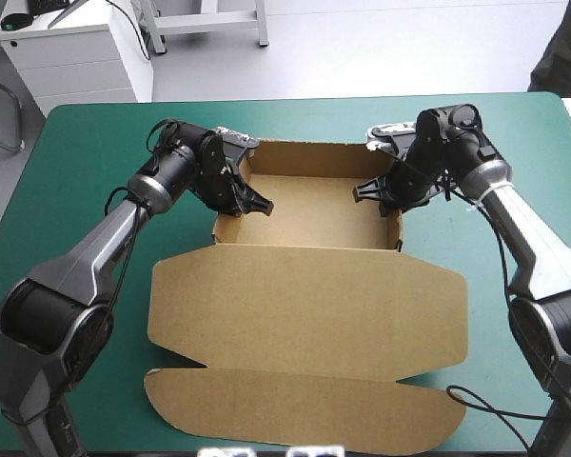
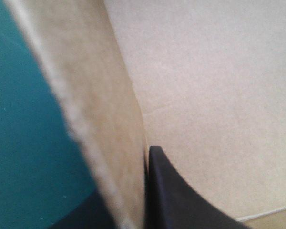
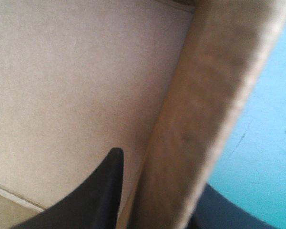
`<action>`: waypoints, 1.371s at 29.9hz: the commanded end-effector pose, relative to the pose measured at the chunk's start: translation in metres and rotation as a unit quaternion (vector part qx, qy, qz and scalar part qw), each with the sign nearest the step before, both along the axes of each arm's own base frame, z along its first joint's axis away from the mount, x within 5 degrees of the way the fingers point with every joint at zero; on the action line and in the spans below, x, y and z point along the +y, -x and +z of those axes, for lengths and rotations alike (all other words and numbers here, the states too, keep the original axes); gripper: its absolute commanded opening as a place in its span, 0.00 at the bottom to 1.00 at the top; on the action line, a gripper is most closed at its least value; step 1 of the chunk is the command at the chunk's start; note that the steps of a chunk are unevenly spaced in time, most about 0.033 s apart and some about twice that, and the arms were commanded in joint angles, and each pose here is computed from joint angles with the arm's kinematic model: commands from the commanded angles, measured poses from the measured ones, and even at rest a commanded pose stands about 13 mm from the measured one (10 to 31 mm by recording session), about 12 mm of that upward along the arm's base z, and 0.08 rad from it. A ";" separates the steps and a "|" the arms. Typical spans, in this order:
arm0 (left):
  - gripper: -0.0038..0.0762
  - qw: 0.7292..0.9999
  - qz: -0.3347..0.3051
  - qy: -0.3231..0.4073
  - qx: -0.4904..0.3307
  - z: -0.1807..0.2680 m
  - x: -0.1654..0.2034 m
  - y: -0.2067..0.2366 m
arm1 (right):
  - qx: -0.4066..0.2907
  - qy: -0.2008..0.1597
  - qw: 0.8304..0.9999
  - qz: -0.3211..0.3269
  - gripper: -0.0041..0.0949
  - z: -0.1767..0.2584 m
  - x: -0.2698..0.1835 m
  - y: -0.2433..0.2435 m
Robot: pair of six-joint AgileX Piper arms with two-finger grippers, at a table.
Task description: Fold the box
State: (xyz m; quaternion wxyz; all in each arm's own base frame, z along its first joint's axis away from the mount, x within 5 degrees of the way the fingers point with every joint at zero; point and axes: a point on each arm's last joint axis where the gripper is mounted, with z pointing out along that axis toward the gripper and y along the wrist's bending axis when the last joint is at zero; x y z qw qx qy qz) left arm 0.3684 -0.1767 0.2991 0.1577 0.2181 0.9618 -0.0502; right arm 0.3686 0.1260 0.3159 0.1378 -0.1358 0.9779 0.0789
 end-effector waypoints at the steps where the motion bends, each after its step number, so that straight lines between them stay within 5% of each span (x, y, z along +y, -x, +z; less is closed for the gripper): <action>1: 0.04 1.000 -0.015 -0.002 0.011 0.018 0.016 0.004 | -0.021 0.004 1.000 0.013 0.03 0.011 -0.002 0.004; 12: 0.04 0.999 -0.016 -0.018 0.048 -0.006 0.016 -0.005 | -0.006 0.049 0.998 0.050 0.03 -0.012 0.012 -0.002; 17: 0.05 0.999 -0.015 -0.011 0.051 -0.006 0.015 -0.005 | 0.003 0.042 0.997 0.060 0.03 -0.018 0.020 -0.001; 23: 0.30 0.998 -0.014 0.005 0.057 -0.006 0.012 -0.003 | 0.013 0.044 0.997 0.057 0.04 -0.025 0.021 -0.004; 29: 0.53 0.998 -0.014 -0.001 0.055 -0.006 0.013 -0.004 | 0.014 0.044 0.997 0.057 0.29 -0.026 0.022 -0.005; 35: 0.56 0.998 -0.015 0.003 0.056 -0.006 0.013 -0.004 | 0.014 0.044 0.997 0.057 0.67 -0.026 0.022 -0.005; 41: 0.56 0.998 -0.020 0.007 0.051 0.000 0.013 -0.001 | 0.014 0.039 0.998 0.051 0.73 -0.024 0.022 -0.004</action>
